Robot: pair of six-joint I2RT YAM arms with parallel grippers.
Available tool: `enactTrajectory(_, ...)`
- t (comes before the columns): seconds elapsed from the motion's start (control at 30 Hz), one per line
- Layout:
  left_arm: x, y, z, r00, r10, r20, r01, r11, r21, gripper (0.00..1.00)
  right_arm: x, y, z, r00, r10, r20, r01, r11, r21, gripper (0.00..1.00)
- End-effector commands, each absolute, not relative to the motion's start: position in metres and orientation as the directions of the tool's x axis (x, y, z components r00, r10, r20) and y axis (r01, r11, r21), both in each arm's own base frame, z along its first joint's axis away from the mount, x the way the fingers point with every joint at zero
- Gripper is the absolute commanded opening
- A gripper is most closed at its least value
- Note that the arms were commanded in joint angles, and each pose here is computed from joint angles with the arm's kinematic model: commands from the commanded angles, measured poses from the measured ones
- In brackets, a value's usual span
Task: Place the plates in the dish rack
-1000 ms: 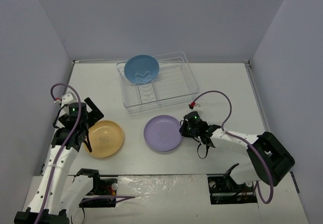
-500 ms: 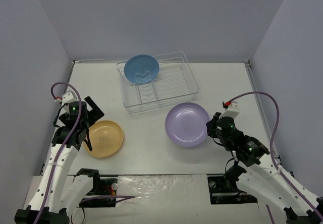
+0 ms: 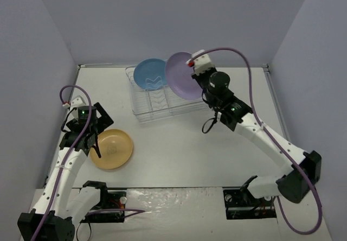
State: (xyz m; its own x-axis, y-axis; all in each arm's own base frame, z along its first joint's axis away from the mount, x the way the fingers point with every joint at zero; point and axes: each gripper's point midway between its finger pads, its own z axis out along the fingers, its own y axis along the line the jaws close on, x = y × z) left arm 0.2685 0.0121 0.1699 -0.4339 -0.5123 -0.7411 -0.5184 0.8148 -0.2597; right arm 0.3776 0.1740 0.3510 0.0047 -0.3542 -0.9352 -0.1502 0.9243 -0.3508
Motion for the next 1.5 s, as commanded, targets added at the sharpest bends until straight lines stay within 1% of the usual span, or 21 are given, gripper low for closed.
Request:
enactTrajectory(0.0,0.279,0.022,0.2,-0.347,-0.501,-0.793,-0.526,0.804,-0.278,0.97,0.418,0.257,0.429,0.568,-0.745,-0.351,-0.043,0.399,-0.916,0.0)
enactTrajectory(0.03,0.279,0.024,0.2,-0.343,-0.499,-0.796,-0.535,0.8,-0.271,0.97,0.424,0.269,0.428,0.621,-0.743,-0.249,-0.002,0.316,-0.949,0.0)
enactTrajectory(0.07,0.277,0.027,0.2,-0.339,-0.497,-0.799,-0.547,0.795,-0.263,0.97,0.432,0.281,0.427,0.655,-0.734,-0.178,0.026,0.257,-0.966,0.0)
enactTrajectory(0.1,0.276,0.029,0.2,-0.335,-0.497,-0.801,-0.556,0.79,-0.257,0.97,0.439,0.292,0.427,0.677,-0.724,-0.132,0.035,0.211,-0.977,0.0)
enactTrajectory(0.17,0.276,0.031,0.2,-0.331,-0.497,-0.802,-0.566,0.785,-0.253,0.97,0.451,0.311,0.426,0.698,-0.702,-0.139,-0.027,0.169,-0.985,0.0)
enactTrajectory(0.2,0.276,0.031,0.2,-0.332,-0.497,-0.802,-0.567,0.784,-0.251,0.97,0.456,0.322,0.423,0.722,-0.68,-0.124,-0.037,0.142,-0.989,0.0)
enactTrajectory(0.27,0.277,0.032,0.199,-0.335,-0.496,-0.801,-0.572,0.783,-0.246,0.97,0.457,0.336,0.433,0.767,-0.641,-0.023,0.047,0.092,-0.995,0.0)
enactTrajectory(0.33,0.277,0.032,0.198,-0.342,-0.495,-0.799,-0.575,0.783,-0.239,0.97,0.465,0.349,0.438,0.78,-0.626,0.019,0.105,0.1,-0.989,0.0)
enactTrajectory(0.37,0.277,0.033,0.198,-0.342,-0.494,-0.799,-0.576,0.782,-0.237,0.97,0.473,0.358,0.423,0.786,-0.618,0.019,0.073,0.062,-0.995,0.0)
enactTrajectory(0.4,0.277,0.033,0.197,-0.345,-0.494,-0.798,-0.577,0.782,-0.235,0.97,0.472,0.357,0.441,0.786,-0.617,0.032,0.103,0.081,-0.991,0.0)
enactTrajectory(0.47,0.278,0.033,0.195,-0.352,-0.493,-0.796,-0.581,0.782,-0.227,0.97,0.483,0.369,0.429,0.795,-0.601,0.081,0.113,0.015,-0.994,0.0)
enactTrajectory(0.53,0.278,0.033,0.194,-0.354,-0.492,-0.795,-0.584,0.781,-0.223,0.97,0.489,0.379,0.413,0.8,-0.591,0.104,0.113,-0.021,-0.993,0.0)
enactTrajectory(0.93,0.279,0.035,0.192,-0.367,-0.494,-0.788,-0.603,0.772,-0.203,0.97,0.507,0.411,0.37,0.831,-0.543,0.12,0.094,-0.076,-0.993,0.0)
enactTrajectory(1.17,0.278,0.04,0.191,-0.358,-0.497,-0.791,-0.625,0.757,-0.193,0.97,0.517,0.422,0.337,0.819,-0.559,0.134,0.099,-0.093,-0.991,0.0)
enactTrajectory(1.3,0.279,0.039,0.19,-0.358,-0.497,-0.791,-0.623,0.758,-0.194,0.97,0.515,0.43,0.315,0.833,-0.541,0.113,0.066,-0.107,-0.992,0.0)
enactTrajectory(1.47,0.276,0.04,0.19,-0.355,-0.51,-0.784,-0.638,0.745,-0.195,0.97,0.512,0.435,0.288,0.845,-0.533,0.051,-0.004,-0.103,-0.995,0.0)
